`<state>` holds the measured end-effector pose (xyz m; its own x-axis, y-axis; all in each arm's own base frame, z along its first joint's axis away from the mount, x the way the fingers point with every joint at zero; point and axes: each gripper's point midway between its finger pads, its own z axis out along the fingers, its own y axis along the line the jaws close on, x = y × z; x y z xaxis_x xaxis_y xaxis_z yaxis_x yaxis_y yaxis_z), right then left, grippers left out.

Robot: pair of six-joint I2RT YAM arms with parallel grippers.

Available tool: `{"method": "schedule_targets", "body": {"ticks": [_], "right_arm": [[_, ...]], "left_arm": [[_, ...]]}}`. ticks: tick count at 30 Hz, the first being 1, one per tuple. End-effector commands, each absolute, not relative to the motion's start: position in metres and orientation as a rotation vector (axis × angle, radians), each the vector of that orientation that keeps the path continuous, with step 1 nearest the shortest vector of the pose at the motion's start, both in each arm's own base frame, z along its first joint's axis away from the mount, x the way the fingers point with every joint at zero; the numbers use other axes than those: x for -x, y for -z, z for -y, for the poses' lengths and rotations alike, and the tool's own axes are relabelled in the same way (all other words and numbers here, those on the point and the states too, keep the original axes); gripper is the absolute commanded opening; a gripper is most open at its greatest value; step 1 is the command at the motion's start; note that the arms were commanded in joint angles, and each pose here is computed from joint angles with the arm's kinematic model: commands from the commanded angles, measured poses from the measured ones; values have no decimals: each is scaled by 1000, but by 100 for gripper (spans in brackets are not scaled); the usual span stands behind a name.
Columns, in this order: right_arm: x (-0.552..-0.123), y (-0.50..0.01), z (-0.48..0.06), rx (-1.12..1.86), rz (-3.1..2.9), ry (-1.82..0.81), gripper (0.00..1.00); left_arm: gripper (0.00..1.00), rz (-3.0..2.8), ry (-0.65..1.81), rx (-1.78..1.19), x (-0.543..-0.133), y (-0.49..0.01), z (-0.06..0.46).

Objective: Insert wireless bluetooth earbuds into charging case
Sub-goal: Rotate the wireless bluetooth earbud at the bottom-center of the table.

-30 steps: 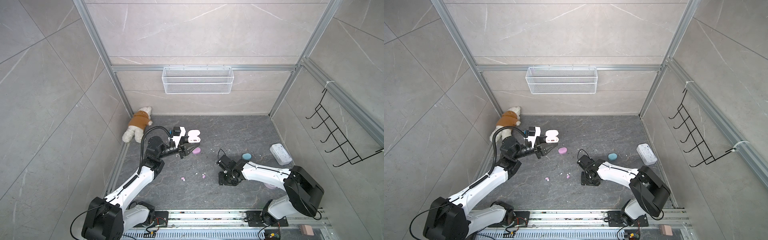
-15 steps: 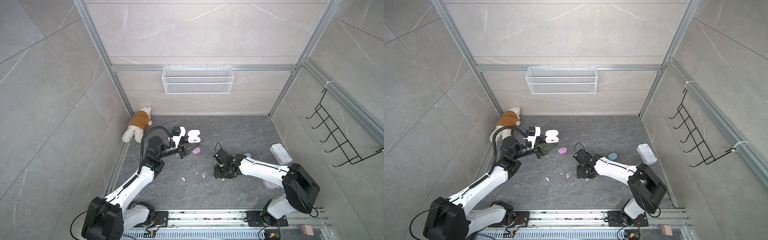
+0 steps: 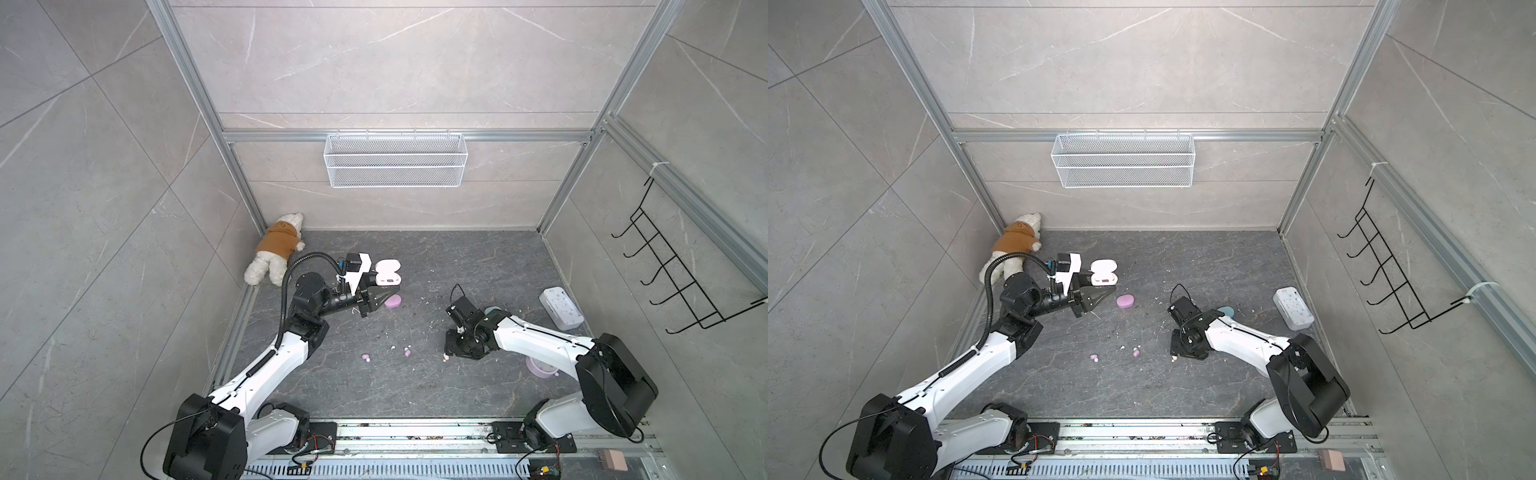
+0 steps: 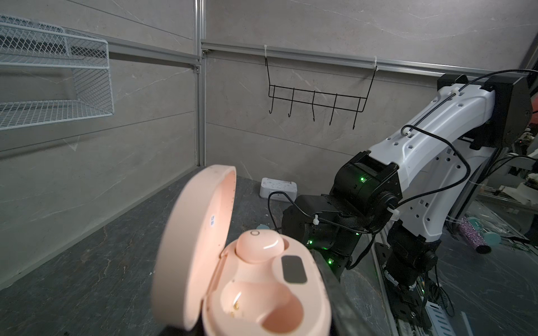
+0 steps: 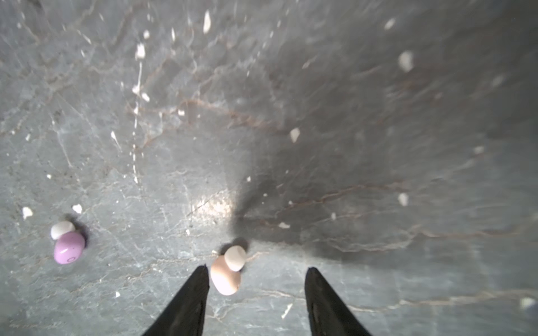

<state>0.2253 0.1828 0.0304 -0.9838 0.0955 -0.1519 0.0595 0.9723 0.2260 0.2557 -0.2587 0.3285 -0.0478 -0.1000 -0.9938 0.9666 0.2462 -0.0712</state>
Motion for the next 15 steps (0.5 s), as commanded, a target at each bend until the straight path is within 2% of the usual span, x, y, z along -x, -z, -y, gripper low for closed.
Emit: {"method": "schedule_targets", "body": {"ticks": [1, 5, 15], "right_arm": [[-224, -23, -196, -104, -2969, -441, 61], [-222, -16, -203, -123, -2970, -510, 64], [-222, -12, -223, -140, -2967, -679, 63]], "left_arm": [[23, -1216, 1100, -950, -247, -346, 259], [23, -1216, 1099, -950, -247, -346, 258], [23, -1218, 1098, -951, -247, -345, 258]]}}
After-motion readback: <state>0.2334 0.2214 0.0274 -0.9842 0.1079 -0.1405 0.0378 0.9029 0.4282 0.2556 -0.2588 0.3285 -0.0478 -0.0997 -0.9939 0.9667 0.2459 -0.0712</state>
